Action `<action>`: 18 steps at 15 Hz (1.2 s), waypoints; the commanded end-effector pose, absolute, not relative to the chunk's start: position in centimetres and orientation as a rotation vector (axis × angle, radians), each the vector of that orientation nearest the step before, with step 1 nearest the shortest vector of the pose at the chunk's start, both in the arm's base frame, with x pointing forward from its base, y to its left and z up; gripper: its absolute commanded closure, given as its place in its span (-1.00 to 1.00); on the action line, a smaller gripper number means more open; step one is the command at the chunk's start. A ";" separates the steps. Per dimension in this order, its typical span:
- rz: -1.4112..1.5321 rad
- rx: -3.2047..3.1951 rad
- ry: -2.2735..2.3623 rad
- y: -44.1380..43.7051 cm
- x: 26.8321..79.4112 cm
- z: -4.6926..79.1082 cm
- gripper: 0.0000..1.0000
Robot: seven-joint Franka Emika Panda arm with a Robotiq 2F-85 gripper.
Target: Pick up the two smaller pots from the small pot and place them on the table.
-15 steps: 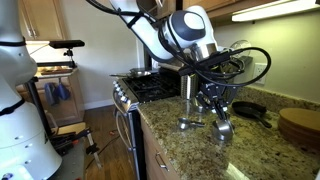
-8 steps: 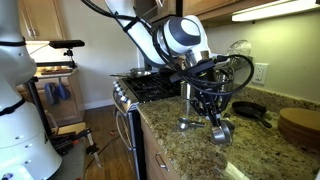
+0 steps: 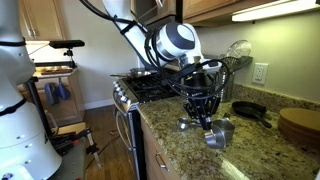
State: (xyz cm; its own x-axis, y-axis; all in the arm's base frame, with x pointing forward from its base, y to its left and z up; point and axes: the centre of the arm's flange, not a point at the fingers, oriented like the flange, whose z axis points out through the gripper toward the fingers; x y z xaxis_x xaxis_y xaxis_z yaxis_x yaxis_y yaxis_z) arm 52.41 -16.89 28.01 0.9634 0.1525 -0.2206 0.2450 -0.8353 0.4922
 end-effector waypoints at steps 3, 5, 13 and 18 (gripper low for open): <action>-0.240 2.473 0.145 -13.7 51.0 28.6 0.85; -0.237 2.442 0.109 -12.7 51.3 28.4 0.85; -0.281 2.393 -0.011 -10.8 51.6 26.3 0.85; -0.328 2.344 -0.096 -10.6 51.5 24.5 0.85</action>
State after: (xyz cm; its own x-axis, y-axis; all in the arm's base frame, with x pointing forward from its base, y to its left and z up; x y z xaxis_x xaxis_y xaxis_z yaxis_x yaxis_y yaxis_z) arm 51.69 -11.05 25.22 0.9711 -0.1135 -0.2099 0.0537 -0.7533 0.6555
